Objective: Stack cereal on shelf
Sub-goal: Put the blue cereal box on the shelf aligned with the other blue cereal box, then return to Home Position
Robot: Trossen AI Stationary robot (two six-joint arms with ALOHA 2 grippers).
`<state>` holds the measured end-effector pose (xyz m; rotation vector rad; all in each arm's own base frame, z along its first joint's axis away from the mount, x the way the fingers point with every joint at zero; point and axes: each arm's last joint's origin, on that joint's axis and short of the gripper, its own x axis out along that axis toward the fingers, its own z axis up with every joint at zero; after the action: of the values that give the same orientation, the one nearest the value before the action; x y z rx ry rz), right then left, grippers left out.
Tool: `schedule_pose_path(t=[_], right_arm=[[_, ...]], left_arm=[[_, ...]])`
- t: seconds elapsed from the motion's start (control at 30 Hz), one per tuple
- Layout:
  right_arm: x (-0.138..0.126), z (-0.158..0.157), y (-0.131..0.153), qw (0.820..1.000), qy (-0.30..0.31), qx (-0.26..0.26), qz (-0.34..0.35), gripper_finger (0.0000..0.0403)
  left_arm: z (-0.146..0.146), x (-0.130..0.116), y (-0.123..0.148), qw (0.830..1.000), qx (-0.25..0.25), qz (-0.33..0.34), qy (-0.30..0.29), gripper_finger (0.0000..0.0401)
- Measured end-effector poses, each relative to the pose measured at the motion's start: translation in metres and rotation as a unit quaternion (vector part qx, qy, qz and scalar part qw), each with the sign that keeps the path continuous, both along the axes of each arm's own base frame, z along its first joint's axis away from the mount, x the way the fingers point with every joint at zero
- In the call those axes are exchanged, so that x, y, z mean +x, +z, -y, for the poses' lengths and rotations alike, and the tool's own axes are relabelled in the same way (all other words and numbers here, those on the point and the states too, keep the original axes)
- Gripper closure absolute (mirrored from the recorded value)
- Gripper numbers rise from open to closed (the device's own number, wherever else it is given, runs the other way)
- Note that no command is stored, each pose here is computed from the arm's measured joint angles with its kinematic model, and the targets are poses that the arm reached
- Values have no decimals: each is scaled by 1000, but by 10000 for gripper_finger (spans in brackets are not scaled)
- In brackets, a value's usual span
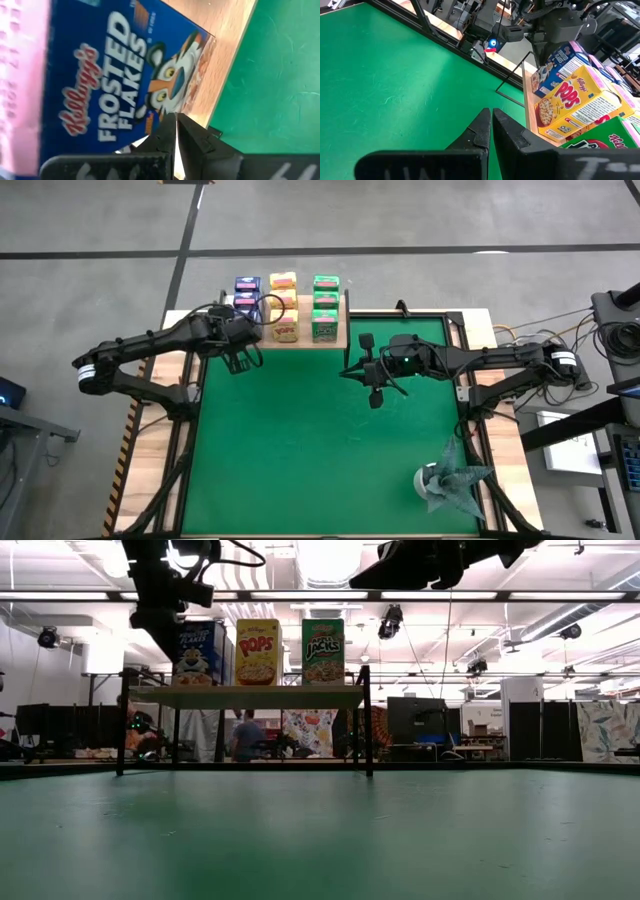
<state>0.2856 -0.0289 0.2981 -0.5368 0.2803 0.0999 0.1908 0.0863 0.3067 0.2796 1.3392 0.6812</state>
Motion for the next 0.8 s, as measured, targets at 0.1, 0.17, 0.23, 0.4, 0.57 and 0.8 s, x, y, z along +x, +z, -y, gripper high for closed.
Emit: schedule_pose_path(t=[0.1, 0.17, 0.23, 0.4, 0.57, 0.8], right_arm=[[0, 0, 0, 1000, 0, 0, 0, 394], [0, 0, 0, 1000, 0, 0, 0, 394], [0, 0, 0, 1000, 0, 0, 0, 394], [0, 0, 0, 1000, 0, -1, 0, 394], [0, 1, 0, 1000, 1, -8, 0, 394], [-1, 5, -2, 1000, -3, -13, -5, 394]], left_arm=[[0, 0, 0, 1000, 0, 4, 2, 401], [0, 1, 0, 1000, -8, 9, 1, 401], [1, 1, 0, 1000, -23, 17, -4, 401], [13, -1, 5, 995, -70, 61, -33, 401], [37, -5, 31, 970, -95, 187, -122, 401], [72, -31, 55, 897, -71, 355, -253, 401]])
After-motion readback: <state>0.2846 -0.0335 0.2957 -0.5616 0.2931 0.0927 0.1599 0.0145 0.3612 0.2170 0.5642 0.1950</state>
